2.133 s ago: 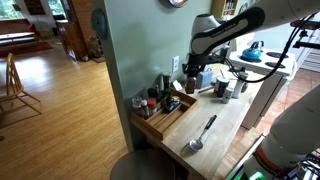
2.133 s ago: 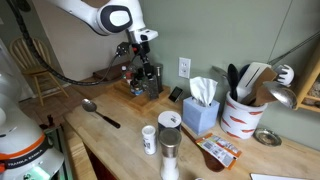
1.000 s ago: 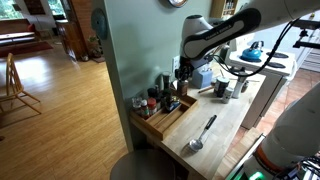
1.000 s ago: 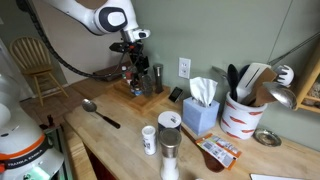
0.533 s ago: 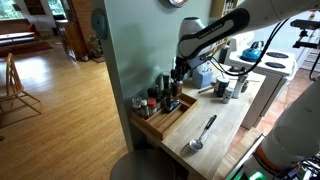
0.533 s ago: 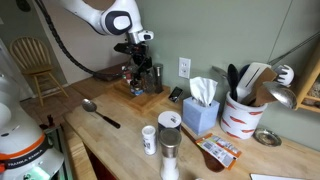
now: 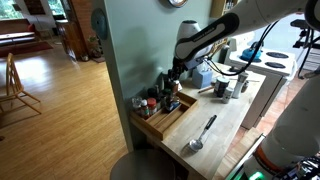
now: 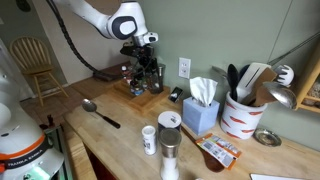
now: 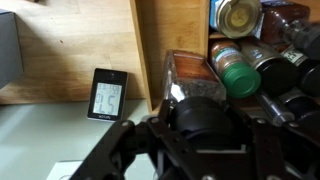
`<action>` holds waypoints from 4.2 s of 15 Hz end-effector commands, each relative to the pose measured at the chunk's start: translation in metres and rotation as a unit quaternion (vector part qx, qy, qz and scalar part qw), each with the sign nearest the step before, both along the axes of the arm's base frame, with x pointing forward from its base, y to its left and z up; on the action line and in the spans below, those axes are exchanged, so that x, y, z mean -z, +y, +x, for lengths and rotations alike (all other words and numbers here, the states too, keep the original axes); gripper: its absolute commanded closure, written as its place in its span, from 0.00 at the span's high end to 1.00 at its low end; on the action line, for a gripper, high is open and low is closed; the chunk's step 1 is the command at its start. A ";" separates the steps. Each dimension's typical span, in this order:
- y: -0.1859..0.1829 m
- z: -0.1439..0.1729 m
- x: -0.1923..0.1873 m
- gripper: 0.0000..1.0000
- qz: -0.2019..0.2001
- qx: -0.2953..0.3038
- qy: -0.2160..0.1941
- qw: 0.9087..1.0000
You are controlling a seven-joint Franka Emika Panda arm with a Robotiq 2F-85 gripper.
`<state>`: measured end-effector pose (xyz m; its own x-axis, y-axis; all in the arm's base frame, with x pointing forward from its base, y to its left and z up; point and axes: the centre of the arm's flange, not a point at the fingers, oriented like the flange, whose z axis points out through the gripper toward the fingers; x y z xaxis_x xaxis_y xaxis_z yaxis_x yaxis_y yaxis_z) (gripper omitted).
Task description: Put one glass jar in the box
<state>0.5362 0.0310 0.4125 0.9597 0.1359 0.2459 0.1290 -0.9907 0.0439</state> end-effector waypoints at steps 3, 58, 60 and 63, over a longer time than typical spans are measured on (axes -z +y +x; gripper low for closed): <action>-0.013 0.011 0.012 0.30 -0.036 -0.013 0.010 0.999; -0.136 -0.082 -0.067 1.00 0.143 0.306 0.106 0.935; -0.144 -0.097 -0.074 1.00 0.149 0.358 0.102 0.916; -0.146 -0.073 -0.076 1.00 0.135 0.320 0.097 0.933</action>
<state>0.4630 -0.1154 0.4885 0.8532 -0.5216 0.0018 -0.5126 -0.8391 -0.1821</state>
